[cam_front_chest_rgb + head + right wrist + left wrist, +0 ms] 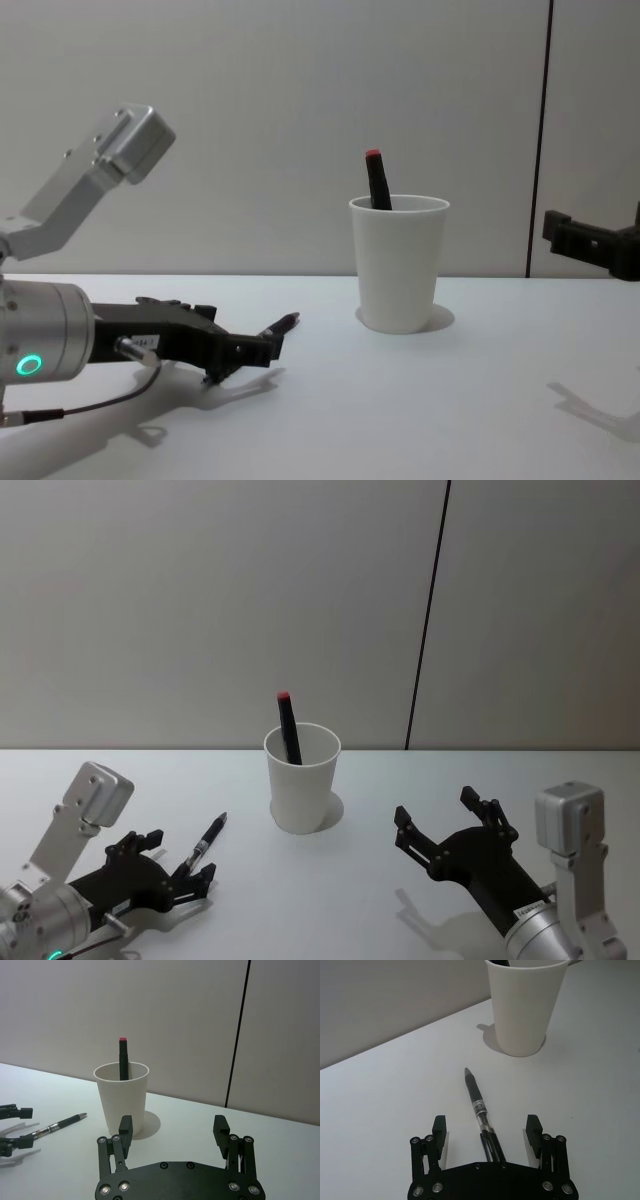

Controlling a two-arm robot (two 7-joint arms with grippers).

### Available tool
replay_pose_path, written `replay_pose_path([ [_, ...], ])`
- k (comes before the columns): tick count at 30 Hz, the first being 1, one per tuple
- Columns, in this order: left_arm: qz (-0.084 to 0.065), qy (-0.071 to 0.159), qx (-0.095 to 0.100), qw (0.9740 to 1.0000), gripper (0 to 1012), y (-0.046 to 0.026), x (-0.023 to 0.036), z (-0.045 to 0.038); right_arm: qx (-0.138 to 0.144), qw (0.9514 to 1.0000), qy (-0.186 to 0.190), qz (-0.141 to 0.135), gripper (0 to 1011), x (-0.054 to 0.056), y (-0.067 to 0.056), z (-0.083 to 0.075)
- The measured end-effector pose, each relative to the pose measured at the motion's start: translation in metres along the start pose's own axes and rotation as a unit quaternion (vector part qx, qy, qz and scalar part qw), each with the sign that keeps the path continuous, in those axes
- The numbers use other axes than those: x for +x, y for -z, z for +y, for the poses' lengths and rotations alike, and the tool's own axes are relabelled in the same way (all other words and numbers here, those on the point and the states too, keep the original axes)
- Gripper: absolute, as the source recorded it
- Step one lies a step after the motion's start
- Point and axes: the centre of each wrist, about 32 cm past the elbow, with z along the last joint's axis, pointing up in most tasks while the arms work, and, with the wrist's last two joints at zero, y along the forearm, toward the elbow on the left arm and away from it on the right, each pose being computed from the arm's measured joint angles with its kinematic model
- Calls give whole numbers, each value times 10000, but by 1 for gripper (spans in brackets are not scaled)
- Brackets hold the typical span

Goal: Place the pen into the pen holder.

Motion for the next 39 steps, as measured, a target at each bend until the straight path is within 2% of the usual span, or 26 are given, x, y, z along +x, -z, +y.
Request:
replay_pose_path([
  [32, 106, 120, 177, 9997, 1003, 41, -2, -63, 1, 10000, 0, 0, 1001, 0, 0, 0],
  [39, 117, 140, 185, 9997, 907, 47, -4, -68, 0, 10000, 0, 0, 1001, 0, 0, 0],
])
